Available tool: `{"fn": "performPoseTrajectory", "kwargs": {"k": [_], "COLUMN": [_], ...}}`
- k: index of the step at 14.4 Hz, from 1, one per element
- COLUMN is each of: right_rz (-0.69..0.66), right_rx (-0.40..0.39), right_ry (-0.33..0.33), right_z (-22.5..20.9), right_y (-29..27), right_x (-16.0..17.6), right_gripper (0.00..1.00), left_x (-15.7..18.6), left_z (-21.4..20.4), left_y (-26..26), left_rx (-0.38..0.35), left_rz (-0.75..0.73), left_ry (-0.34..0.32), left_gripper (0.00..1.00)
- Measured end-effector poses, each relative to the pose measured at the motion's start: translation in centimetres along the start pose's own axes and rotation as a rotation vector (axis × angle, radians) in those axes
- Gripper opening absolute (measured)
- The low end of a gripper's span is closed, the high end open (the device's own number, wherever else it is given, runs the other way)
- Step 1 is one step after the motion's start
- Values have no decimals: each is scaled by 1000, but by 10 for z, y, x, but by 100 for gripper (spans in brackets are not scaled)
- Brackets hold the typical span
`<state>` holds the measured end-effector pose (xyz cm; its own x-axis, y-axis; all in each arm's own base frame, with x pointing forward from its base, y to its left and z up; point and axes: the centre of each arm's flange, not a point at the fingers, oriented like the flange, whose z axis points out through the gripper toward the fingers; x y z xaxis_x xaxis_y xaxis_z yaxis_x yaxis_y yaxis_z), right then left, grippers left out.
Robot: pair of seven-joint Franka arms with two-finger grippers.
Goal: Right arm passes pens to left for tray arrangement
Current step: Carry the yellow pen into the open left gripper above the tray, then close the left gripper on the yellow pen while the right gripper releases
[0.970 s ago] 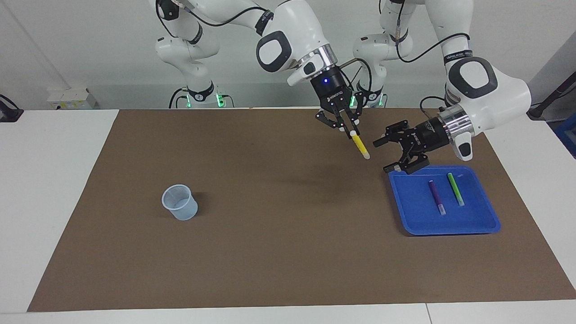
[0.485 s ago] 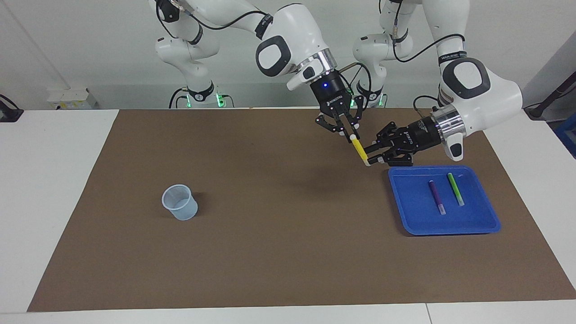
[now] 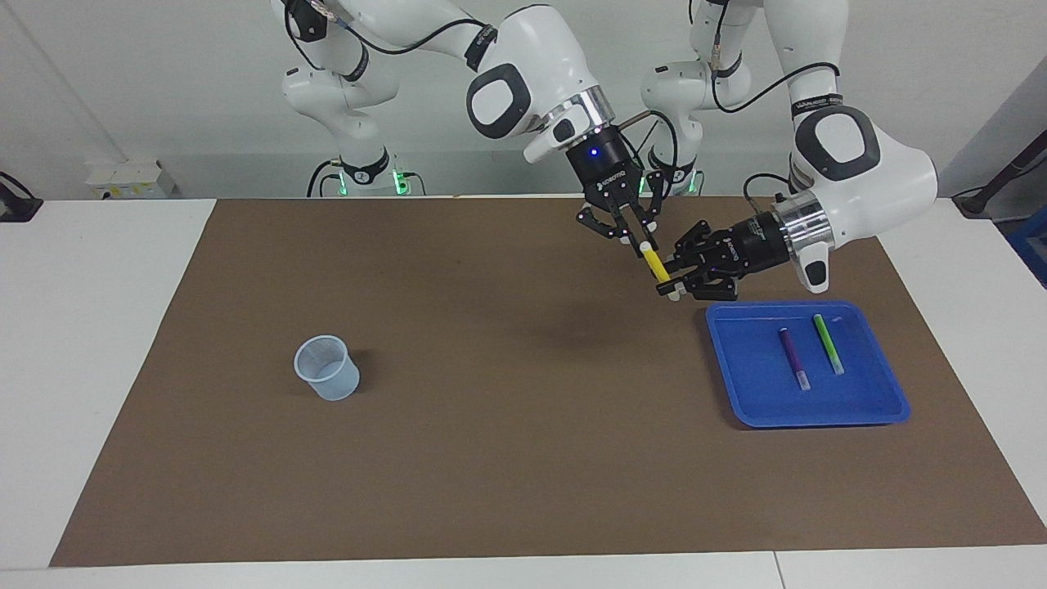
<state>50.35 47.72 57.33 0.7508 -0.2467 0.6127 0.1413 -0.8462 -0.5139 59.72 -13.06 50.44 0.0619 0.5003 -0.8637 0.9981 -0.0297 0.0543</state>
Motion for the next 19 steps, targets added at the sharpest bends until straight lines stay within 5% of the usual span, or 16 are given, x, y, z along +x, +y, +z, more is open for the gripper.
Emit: {"fn": "performPoseTrajectory", "kwargs": {"k": [2,3,7,13,16,17,19], "right_rz": [-2,-2,-1,2,5,7,9], "right_rx": [3,3,4,5,7,7,8], "right_ry": [-2,-2,-1,0,2,3,6], "right_z": [-1,-1,-1,1,1,2,2], "right_y": [-2,-2,-2,-2,-2,-2,-1], "right_x": [-2,-2,-1,1,3,4,6], "right_gripper": [18,18,18,18,18,18,18], "left_x": [0,0,1,6,6,6,5], "left_z": [0,0,-2,-10,-11,-11,-11], "left_y": [0,0,0,1,0,-1,-1], "left_rx": [-1,-1,-4,-3,1,7,9], "left_rz": [-2,-2,-4,-14,-13,-10,-7], "left_ry": [0,0,1,-4,-6,-7,-11], "left_gripper": [67,67,52,46,34,20,18]}}
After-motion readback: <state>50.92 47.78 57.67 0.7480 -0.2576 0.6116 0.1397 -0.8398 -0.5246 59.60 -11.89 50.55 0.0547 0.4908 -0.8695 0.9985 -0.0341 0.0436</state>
